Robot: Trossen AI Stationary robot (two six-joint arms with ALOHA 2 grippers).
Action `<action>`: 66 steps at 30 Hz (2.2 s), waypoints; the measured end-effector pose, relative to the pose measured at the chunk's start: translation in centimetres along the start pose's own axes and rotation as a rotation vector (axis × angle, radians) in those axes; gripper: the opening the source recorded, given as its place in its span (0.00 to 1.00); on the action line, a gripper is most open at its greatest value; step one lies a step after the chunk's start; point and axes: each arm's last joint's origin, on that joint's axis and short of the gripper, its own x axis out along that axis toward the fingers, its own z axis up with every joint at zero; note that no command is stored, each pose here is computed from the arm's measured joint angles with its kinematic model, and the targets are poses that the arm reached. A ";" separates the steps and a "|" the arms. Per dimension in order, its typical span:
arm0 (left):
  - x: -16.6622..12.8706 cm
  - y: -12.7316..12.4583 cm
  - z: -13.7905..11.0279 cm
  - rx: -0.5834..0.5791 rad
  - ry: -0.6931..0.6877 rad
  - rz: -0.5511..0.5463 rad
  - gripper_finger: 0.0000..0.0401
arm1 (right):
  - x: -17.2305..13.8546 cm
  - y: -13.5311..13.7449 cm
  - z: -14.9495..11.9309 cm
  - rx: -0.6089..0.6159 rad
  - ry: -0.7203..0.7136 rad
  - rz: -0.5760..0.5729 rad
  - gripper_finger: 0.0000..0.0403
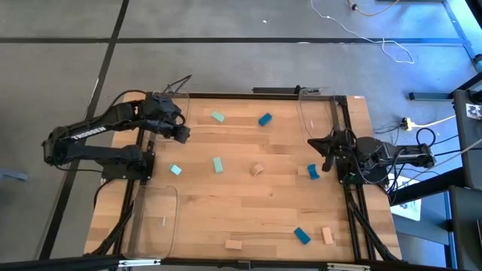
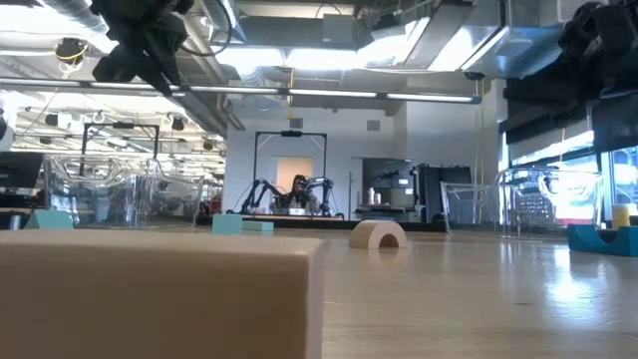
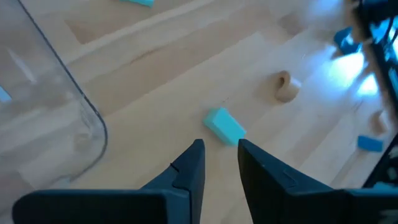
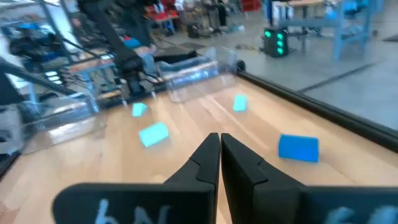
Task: Sort & place blocks by color
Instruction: Put the bottom right light blue block into the top left transparent bin
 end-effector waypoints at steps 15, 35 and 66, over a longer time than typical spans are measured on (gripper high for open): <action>3.6 -3.4 -2.4 -0.350 0.010 0.091 0.22 | 0.1 0.0 0.0 0.006 -0.001 -0.028 0.04; 10.2 -6.8 -6.7 -0.483 0.095 0.203 0.22 | 0.1 0.0 0.0 0.003 0.001 -0.020 0.04; 14.8 -7.5 -5.8 -0.651 0.072 0.153 0.59 | 0.1 0.0 0.0 0.003 0.006 -0.002 0.04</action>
